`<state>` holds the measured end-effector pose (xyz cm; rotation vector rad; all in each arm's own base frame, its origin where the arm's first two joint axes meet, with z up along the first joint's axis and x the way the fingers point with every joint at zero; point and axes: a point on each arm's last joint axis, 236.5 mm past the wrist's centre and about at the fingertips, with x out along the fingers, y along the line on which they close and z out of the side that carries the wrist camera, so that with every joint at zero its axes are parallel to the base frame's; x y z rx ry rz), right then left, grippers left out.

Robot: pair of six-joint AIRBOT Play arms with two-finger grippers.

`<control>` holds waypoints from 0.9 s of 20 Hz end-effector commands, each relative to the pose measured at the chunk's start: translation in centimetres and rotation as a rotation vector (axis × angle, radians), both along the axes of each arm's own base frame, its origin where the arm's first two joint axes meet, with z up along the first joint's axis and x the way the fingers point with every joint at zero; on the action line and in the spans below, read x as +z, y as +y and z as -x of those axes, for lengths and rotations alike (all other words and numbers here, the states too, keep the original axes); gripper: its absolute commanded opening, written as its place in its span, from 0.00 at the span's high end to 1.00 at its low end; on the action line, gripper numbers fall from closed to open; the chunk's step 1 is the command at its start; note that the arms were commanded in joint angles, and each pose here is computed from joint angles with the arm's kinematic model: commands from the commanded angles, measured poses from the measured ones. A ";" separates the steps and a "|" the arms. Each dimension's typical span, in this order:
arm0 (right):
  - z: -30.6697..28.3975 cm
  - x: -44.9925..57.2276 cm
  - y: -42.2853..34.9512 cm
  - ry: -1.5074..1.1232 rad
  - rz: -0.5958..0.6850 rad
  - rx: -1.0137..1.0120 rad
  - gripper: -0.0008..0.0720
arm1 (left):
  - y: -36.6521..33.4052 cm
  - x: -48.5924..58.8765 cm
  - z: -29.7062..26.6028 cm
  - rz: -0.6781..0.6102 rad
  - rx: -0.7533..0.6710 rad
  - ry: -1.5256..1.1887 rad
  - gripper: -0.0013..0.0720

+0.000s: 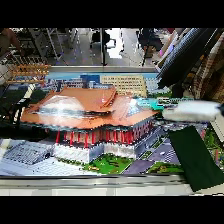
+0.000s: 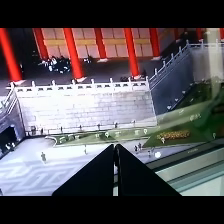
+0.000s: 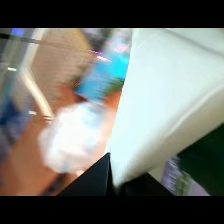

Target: Fold the clothes and pants, and hang the long-sleeved shirts on hangers.

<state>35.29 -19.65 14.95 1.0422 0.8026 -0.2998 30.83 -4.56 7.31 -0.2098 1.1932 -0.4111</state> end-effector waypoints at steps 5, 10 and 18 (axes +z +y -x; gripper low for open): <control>17.2 -14.1 2.6 0.553 -0.261 -0.013 0.96 | 0.3 0.1 -0.7 -0.008 0.013 -0.029 0.98; 25.2 -18.6 -0.2 0.864 -0.104 -0.045 0.96 | 0.4 0.2 -1.1 -0.011 0.022 -0.045 0.98; 20.1 -15.5 -3.7 0.649 0.027 -0.038 0.03 | 0.8 0.9 -2.3 -0.022 0.044 -0.094 0.97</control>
